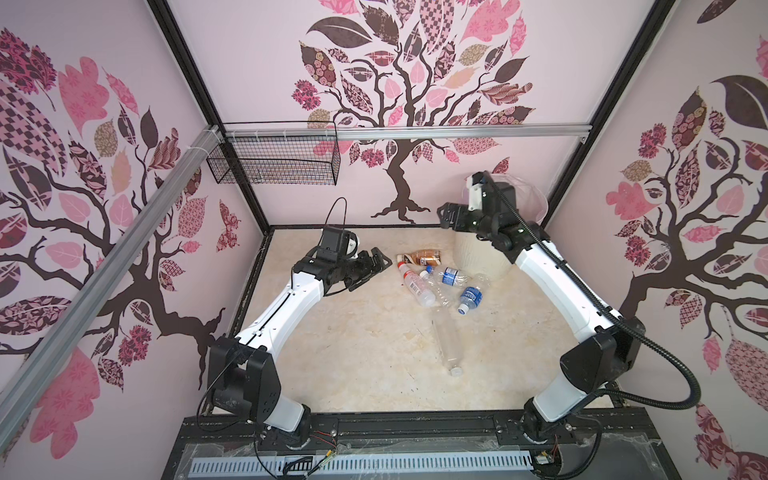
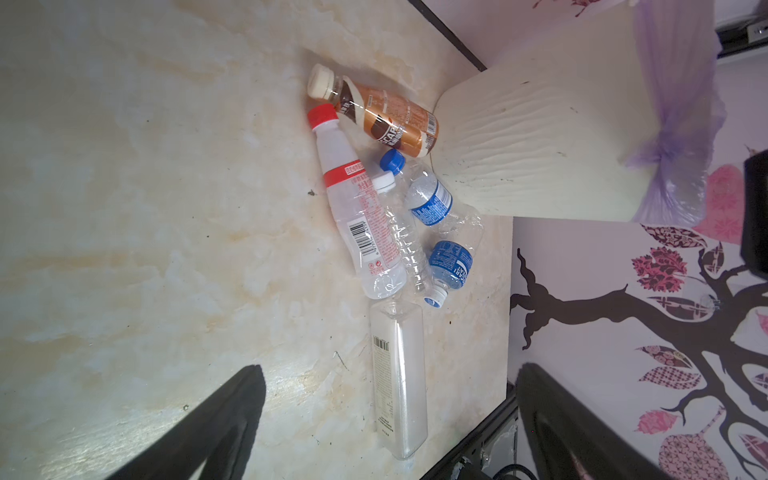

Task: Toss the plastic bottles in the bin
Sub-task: 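Move the right gripper down to the red-capped white bottle while the left draws back, then close the right gripper around the red-capped white bottle's body, then lift the red-capped bottle with the right gripper and carry it over the bin, then open the right gripper over the bin to drop the red-capped bottle, then move the right gripper back over the tall clear rectangular bottle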

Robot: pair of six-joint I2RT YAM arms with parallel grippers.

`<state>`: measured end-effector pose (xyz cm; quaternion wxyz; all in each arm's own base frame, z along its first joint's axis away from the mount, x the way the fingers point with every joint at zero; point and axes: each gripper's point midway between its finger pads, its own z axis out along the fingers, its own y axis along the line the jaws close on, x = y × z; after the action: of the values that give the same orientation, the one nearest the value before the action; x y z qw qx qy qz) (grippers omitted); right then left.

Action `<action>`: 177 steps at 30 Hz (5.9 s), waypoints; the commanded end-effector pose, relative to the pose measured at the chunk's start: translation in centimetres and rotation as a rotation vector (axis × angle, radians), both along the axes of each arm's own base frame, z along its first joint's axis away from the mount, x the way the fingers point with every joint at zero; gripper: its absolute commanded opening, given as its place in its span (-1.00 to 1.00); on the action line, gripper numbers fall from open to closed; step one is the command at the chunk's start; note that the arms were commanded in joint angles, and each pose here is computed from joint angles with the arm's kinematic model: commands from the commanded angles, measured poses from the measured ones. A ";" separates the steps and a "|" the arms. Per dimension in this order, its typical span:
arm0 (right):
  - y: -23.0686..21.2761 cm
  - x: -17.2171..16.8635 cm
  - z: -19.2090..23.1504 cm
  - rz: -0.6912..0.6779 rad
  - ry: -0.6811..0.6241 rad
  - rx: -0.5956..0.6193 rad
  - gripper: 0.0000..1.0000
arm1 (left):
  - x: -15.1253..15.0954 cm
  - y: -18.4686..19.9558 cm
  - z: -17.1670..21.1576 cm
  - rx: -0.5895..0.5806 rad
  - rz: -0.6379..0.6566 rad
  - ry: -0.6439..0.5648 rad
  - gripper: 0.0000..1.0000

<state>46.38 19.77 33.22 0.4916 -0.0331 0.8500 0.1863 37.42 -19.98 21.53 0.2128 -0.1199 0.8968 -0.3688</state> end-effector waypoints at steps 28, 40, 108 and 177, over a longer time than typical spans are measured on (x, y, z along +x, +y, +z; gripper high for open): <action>8.3 -5.5 -25.0 0.256 0.366 -0.419 0.72 | -1.8 4.4 -4.1 -0.172 0.135 0.108 0.96; 8.6 -4.2 -27.9 0.252 0.407 -0.503 0.48 | -2.1 4.5 -4.8 -0.178 0.132 0.122 0.97; -17.2 2.8 15.1 -0.560 -0.347 -0.275 0.99 | -0.9 3.0 1.8 -0.162 0.037 -0.057 0.96; -4.7 -13.7 -11.9 -0.104 0.116 -0.288 0.99 | -12.6 4.0 -0.4 -0.155 0.097 -0.025 0.97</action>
<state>32.21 14.42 21.29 0.4337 -0.0393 0.8996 0.0347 24.69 -16.40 22.74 0.2369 -0.1588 0.8488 -0.4452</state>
